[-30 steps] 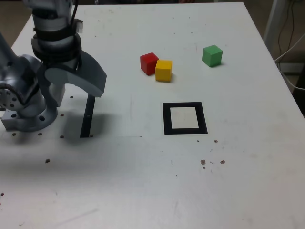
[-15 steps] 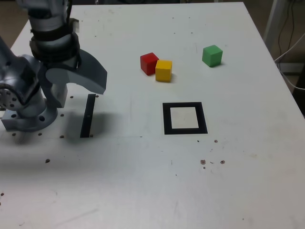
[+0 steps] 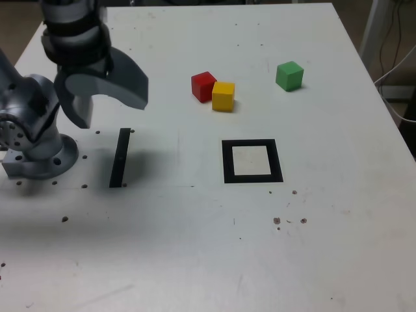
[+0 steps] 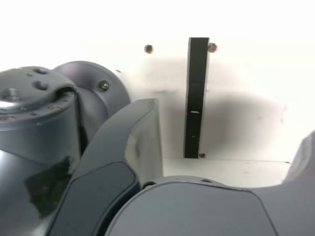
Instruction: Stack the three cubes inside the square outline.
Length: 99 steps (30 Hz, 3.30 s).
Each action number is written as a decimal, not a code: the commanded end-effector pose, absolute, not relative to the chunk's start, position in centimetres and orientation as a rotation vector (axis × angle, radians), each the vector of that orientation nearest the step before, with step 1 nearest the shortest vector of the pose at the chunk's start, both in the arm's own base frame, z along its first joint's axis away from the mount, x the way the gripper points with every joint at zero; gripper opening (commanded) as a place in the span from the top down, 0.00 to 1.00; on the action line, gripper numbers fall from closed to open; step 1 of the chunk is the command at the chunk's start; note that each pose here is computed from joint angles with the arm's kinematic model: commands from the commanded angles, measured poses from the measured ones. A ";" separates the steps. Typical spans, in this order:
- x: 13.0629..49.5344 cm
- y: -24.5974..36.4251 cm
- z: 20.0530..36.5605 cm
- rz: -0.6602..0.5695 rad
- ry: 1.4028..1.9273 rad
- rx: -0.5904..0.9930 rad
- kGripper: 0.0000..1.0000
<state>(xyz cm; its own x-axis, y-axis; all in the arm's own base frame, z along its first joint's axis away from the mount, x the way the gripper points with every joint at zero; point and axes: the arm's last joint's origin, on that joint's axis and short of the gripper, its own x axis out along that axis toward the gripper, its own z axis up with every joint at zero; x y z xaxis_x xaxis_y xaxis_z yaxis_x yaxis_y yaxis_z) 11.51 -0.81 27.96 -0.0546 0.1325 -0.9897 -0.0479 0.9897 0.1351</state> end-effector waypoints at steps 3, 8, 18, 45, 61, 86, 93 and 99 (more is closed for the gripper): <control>13.2 -0.2 28.8 0.174 1.603 0.051 0.02; 14.4 1.4 29.7 0.212 1.578 -0.003 0.02; 18.5 7.3 30.5 0.296 1.605 -0.155 0.02; 25.1 15.7 24.4 0.334 1.748 -0.360 0.07; 27.8 17.4 22.7 0.389 1.730 -0.346 0.09; 29.4 17.2 21.5 0.400 1.748 -0.341 0.27; 29.7 17.3 21.2 0.407 1.752 -0.339 0.38; 29.8 17.5 20.8 0.415 1.762 -0.330 0.45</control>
<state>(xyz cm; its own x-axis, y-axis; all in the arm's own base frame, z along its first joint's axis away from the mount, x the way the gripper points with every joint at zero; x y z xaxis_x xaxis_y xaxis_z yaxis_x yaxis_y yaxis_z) 29.61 17.45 20.96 -0.2235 -0.0023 -0.9747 -0.4357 0.8947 0.0978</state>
